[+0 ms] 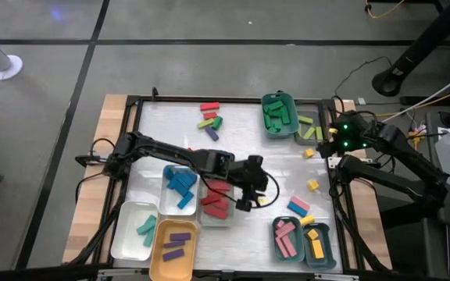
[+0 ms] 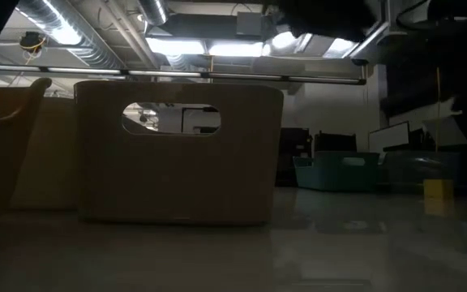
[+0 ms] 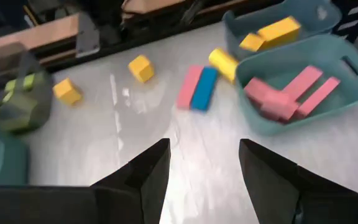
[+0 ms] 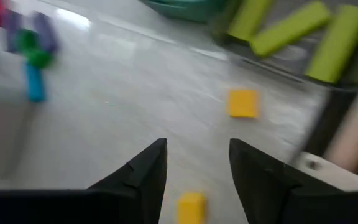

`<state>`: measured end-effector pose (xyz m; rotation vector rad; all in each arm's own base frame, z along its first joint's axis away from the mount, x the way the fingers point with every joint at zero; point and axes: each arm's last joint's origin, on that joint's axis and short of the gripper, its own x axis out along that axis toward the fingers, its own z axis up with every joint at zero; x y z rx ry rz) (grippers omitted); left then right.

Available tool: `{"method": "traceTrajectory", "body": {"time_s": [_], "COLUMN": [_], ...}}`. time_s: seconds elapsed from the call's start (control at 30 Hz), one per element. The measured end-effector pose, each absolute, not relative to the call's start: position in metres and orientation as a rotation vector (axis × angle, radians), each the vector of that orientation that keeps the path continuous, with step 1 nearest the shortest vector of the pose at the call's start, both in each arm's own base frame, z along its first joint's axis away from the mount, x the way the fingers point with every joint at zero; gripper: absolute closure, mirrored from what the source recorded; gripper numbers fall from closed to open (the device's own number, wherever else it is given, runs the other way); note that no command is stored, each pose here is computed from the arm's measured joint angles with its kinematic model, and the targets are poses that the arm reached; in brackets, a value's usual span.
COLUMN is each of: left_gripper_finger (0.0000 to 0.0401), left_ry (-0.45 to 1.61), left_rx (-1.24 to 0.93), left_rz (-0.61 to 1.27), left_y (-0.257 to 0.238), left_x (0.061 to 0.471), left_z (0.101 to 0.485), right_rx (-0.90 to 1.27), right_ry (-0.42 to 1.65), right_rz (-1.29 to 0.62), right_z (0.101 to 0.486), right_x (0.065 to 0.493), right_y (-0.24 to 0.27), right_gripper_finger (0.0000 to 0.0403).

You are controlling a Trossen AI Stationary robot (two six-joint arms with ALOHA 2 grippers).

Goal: Sort blocks
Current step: Put the yellow block into the blue bin

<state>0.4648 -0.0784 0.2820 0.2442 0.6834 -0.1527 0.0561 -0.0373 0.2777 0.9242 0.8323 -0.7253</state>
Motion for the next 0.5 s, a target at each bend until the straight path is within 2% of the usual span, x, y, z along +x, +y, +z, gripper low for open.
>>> {"method": "traceTrajectory", "body": {"time_s": [0.13, 0.5], "left_gripper_finger": [0.0221, 0.0221], "left_ry": [0.738, 0.867], "left_rx": [0.252, 0.244], "left_rz": [-0.131, -0.069], "left_y": [-0.062, -0.021], "left_x": [0.461, 0.445], "left_z": [0.283, 0.291], "right_rx": [0.946, 0.981], "right_ry": [0.795, 1.050], "right_rz": [-0.671, -0.795], "right_z": [0.280, 0.259], "right_x": [0.067, 0.096], "right_y": [-0.044, -0.069], "right_gripper_finger": [0.0238, 0.0251]}}
